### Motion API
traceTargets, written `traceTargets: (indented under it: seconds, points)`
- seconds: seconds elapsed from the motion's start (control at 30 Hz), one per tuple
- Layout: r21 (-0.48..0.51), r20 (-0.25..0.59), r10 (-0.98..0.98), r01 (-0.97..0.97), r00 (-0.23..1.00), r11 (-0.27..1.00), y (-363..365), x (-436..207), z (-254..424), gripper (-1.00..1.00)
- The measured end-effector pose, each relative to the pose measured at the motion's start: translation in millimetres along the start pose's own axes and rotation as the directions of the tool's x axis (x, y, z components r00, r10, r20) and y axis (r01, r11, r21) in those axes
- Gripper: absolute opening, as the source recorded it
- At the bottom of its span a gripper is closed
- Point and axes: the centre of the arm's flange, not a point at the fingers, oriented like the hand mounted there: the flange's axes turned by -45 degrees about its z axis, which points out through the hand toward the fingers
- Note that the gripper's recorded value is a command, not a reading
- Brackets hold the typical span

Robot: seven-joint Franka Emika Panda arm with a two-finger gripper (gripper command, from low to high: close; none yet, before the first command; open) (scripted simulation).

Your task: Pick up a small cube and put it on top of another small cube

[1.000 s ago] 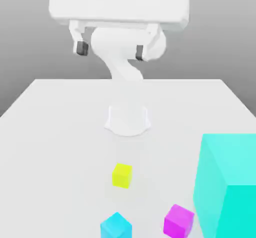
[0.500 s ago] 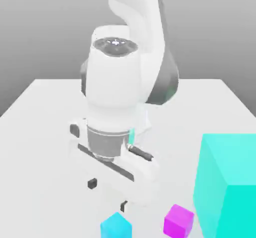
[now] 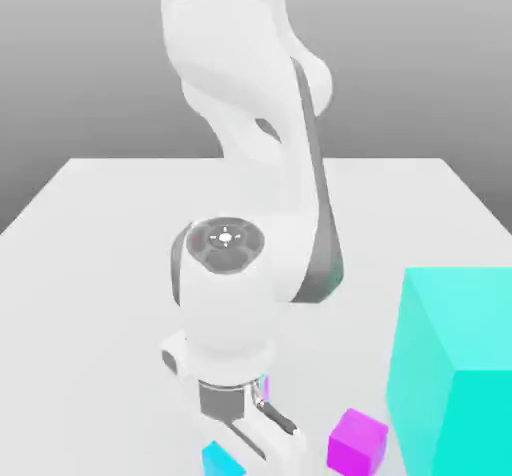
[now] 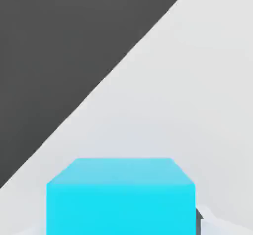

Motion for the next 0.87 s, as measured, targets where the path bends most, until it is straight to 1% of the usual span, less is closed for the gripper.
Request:
traceTargets:
  seconds: [0.1, 0.13, 0.2, 0.27, 0.4, 0.5, 0.6, 0.63, 0.67, 0.73, 0.77, 0.87]
  points:
    - [0.005, 0.003, 0.026, -0.026, 1.000, 1.000, -1, 3, -34, -1.00]
    - [0.007, 0.003, 0.017, -0.017, 1.000, 1.000, -12, 2, -46, -1.00]
    - [0.013, 0.001, -0.033, 0.033, 0.999, 0.999, -42, -8, -77, -1.00]
    - [0.013, -0.002, -0.127, 0.127, 0.992, 0.992, -75, -30, -110, -1.00]
    - [0.011, -0.006, -0.364, 0.364, 0.931, 0.931, -136, -103, -181, -1.00]
    - [0.011, -0.003, -0.561, 0.561, 0.827, 0.827, -172, -187, -234, -1.00]
    - [0.010, 0.004, -0.721, 0.721, 0.693, 0.693, -186, -269, -284, -1.00]
    - [0.007, 0.004, -0.751, 0.751, 0.661, 0.661, -186, -283, -288, -1.00]
    - [0.005, 0.004, -0.757, 0.757, 0.654, 0.654, -185, -283, -282, -1.00]
    - [0.003, 0.005, -0.760, 0.760, 0.650, 0.650, -184, -282, -255, -1.00]
    - [0.003, 0.005, -0.761, 0.761, 0.649, 0.649, -183, -283, -244, 1.00]
    - [0.003, 0.005, -0.760, 0.760, 0.650, 0.650, -183, -282, -244, 1.00]
